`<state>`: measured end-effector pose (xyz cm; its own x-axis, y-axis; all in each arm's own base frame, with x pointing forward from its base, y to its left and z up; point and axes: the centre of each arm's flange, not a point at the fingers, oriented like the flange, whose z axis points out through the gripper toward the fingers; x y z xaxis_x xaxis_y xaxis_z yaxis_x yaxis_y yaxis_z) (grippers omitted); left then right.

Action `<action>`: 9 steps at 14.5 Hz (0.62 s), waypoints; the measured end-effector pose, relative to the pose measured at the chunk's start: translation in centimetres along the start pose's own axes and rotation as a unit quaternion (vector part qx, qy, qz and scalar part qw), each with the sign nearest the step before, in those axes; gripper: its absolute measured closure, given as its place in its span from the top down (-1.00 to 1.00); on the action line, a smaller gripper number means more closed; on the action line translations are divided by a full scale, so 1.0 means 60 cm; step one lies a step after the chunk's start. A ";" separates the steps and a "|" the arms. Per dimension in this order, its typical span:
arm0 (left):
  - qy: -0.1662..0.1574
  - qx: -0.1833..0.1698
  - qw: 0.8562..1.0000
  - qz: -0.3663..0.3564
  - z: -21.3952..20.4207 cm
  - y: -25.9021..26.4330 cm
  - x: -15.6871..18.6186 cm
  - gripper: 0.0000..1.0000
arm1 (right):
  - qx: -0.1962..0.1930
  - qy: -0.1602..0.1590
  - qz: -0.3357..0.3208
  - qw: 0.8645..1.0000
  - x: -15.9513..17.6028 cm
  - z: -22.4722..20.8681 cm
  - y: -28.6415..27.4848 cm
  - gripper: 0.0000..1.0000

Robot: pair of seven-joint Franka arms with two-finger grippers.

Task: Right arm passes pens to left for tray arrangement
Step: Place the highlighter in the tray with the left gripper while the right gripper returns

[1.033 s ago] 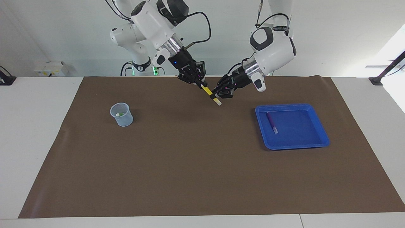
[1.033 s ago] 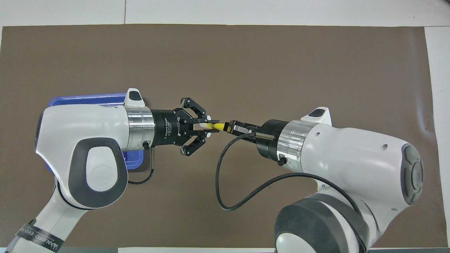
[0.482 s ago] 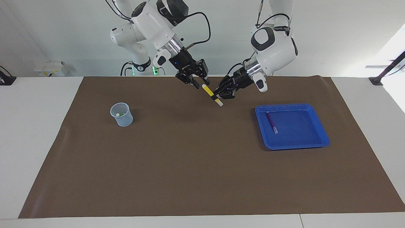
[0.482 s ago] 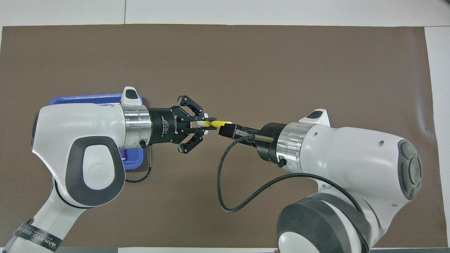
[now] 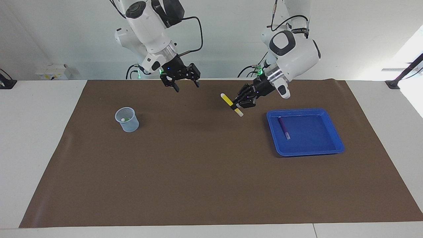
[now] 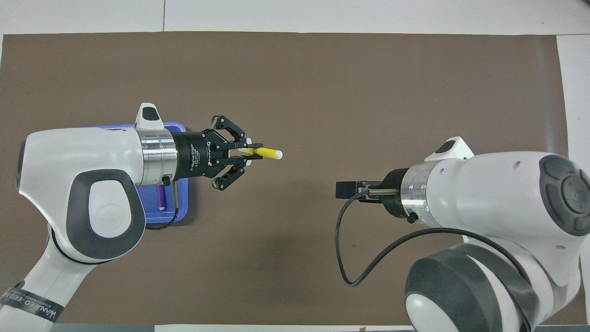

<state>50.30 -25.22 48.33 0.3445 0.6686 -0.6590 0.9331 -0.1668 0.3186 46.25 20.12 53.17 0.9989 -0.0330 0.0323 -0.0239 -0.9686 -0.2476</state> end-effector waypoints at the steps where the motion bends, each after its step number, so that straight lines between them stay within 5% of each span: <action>1: 0.011 0.009 1.000 0.023 -0.002 -0.003 0.019 -0.64 | -0.032 -0.010 -0.021 0.999 0.003 -0.002 0.032 1.00; 6: 0.057 0.090 0.984 0.142 -0.070 -0.020 0.158 -0.64 | -0.101 -0.046 -0.065 0.992 0.055 -0.014 0.272 1.00; 9: 0.085 0.148 0.957 0.233 -0.118 -0.037 0.251 -0.64 | -0.115 -0.069 -0.069 0.989 0.087 0.046 0.332 0.99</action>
<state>52.70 -9.69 42.53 0.7324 0.5759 -0.3631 0.6790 -0.6576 0.3264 51.10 1.31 45.72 0.9888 0.1222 -0.0852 0.1207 -0.9924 -0.0221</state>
